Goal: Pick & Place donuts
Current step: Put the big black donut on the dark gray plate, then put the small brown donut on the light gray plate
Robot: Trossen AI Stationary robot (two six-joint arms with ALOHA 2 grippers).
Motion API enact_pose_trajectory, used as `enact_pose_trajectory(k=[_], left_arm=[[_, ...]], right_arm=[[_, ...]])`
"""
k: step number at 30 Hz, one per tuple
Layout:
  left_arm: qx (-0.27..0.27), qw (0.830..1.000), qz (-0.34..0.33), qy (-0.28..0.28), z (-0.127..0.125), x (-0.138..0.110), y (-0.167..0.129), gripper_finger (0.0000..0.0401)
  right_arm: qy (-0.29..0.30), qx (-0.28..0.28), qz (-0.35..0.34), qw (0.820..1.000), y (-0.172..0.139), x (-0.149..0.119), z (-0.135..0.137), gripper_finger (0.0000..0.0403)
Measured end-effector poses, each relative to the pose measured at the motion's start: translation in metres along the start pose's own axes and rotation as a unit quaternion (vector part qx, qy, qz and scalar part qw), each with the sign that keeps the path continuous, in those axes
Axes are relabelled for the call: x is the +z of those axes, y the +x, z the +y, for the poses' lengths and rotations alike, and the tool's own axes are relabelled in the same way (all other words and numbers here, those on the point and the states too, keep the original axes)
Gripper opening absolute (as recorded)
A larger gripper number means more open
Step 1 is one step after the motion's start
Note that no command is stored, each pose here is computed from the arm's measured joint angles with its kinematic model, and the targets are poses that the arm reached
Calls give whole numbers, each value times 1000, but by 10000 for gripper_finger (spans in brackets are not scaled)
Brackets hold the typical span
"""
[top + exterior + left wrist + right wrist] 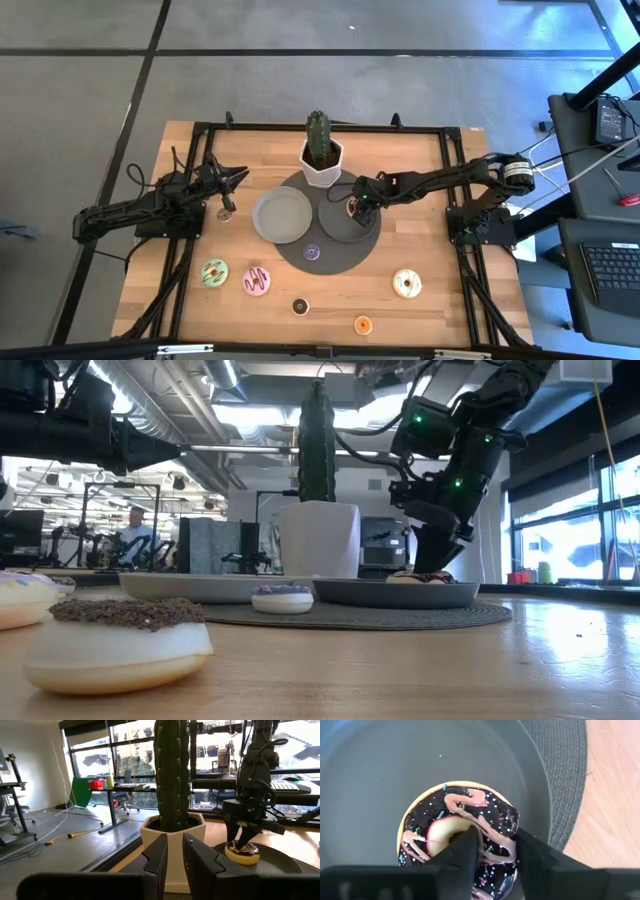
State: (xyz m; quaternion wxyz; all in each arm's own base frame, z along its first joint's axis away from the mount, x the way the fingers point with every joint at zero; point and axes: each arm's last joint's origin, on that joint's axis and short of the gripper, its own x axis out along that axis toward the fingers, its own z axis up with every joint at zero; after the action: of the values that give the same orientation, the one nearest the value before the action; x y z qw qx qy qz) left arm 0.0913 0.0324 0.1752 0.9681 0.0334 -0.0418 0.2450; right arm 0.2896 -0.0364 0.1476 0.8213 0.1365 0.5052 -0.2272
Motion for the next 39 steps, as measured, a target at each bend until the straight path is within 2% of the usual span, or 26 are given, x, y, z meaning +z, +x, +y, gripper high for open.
enact_pose_trajectory(k=[5,10,15,18,22,28,32,36,39], left_arm=[[0,1000,0,0,0,0,0,52],[0,1000,0,-4,0,0,0,56],[-18,995,0,-103,-1,0,0,55],[-11,993,0,-115,-1,0,0,51],[-10,993,-1,-120,-1,0,0,50],[-13,994,-1,-109,-1,0,0,59],[-14,995,-1,-97,-1,0,0,81],[-18,995,3,-99,-1,0,0,124],[5,993,17,-119,0,-3,0,160]], right_arm=[[7,6,-13,1000,-12,2,-2,180],[19,4,-30,999,-38,3,-7,203],[16,-25,-12,999,-70,-10,-19,208],[30,-28,-4,999,-87,-20,-18,209],[22,-40,-46,998,-109,-37,-20,209],[61,27,-133,989,-124,-74,-35,209],[76,70,-187,977,-121,-94,-42,209],[87,94,-225,966,-114,-107,-47,209],[92,101,-235,962,-105,-116,-50,209]])
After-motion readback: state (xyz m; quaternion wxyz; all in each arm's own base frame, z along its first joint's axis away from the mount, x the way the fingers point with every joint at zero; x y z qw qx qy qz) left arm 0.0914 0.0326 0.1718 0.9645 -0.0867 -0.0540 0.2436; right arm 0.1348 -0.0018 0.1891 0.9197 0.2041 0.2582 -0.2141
